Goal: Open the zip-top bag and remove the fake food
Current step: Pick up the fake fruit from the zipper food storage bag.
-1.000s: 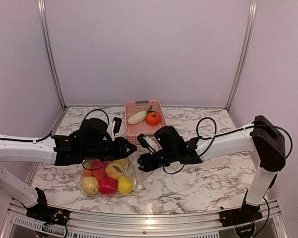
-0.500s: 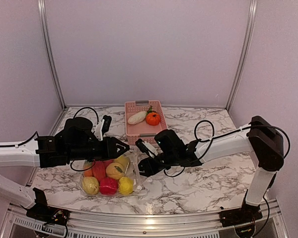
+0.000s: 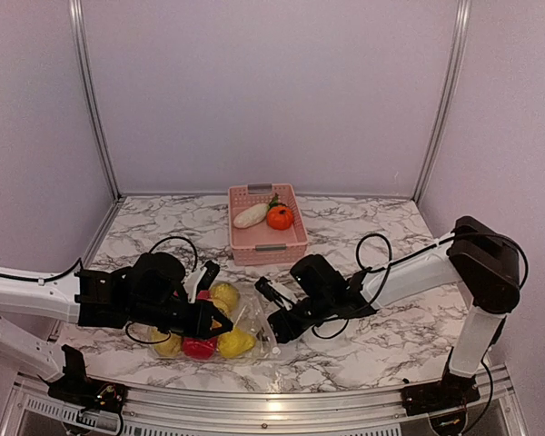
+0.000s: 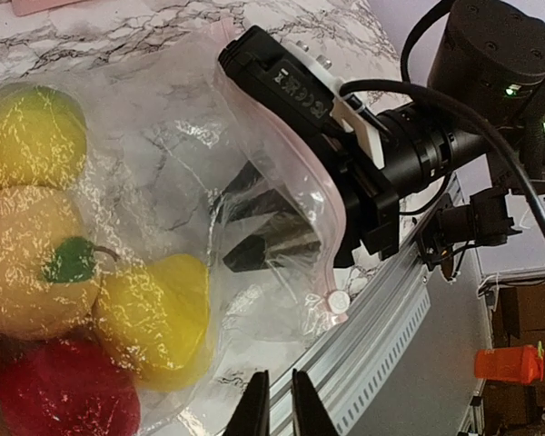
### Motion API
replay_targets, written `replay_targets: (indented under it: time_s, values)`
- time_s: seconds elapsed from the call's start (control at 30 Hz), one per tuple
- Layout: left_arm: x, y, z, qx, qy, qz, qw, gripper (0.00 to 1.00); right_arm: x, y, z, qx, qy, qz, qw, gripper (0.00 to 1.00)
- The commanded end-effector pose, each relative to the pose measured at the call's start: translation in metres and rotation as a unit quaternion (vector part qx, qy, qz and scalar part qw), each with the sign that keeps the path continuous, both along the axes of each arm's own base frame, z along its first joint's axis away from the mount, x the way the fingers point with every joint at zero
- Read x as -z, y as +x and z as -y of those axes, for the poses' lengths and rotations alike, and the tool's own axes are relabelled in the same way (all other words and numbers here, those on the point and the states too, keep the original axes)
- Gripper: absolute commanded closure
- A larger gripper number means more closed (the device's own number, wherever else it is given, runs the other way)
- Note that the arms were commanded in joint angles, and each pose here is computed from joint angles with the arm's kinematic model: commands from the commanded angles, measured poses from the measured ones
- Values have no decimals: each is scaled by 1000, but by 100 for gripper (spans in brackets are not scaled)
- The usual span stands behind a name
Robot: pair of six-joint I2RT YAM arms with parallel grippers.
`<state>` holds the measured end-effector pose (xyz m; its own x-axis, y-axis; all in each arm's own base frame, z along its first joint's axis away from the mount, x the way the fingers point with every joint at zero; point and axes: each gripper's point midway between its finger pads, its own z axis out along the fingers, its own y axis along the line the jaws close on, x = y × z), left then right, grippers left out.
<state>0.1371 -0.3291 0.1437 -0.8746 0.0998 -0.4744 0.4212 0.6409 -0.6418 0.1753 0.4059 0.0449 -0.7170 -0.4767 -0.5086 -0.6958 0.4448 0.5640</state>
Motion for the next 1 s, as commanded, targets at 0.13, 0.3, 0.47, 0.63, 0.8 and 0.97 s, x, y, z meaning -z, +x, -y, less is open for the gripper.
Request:
replay_targets:
  time_s: [0.13,0.3,0.47,0.63,0.8,0.97]
  values:
    - [45,-10,2,21,59,-34,997,95,-20,-6,0,-19,25,29,999,57]
    - [58,-5,-6,-2,87,-35,996,99,-34,-2,-6,-18,44,44,998,57]
    - [66,-5,-16,-12,109,-37,993,100,-40,0,-14,-28,60,51,997,54]
    - [71,-9,-24,-12,121,-43,992,100,-44,-3,-21,-45,62,65,995,49]
    - [79,-12,-27,-6,134,-51,990,100,-40,-9,-28,-58,57,66,994,48]
    - [83,-10,-28,-12,141,-50,989,100,-39,-9,-31,-55,58,69,994,48]
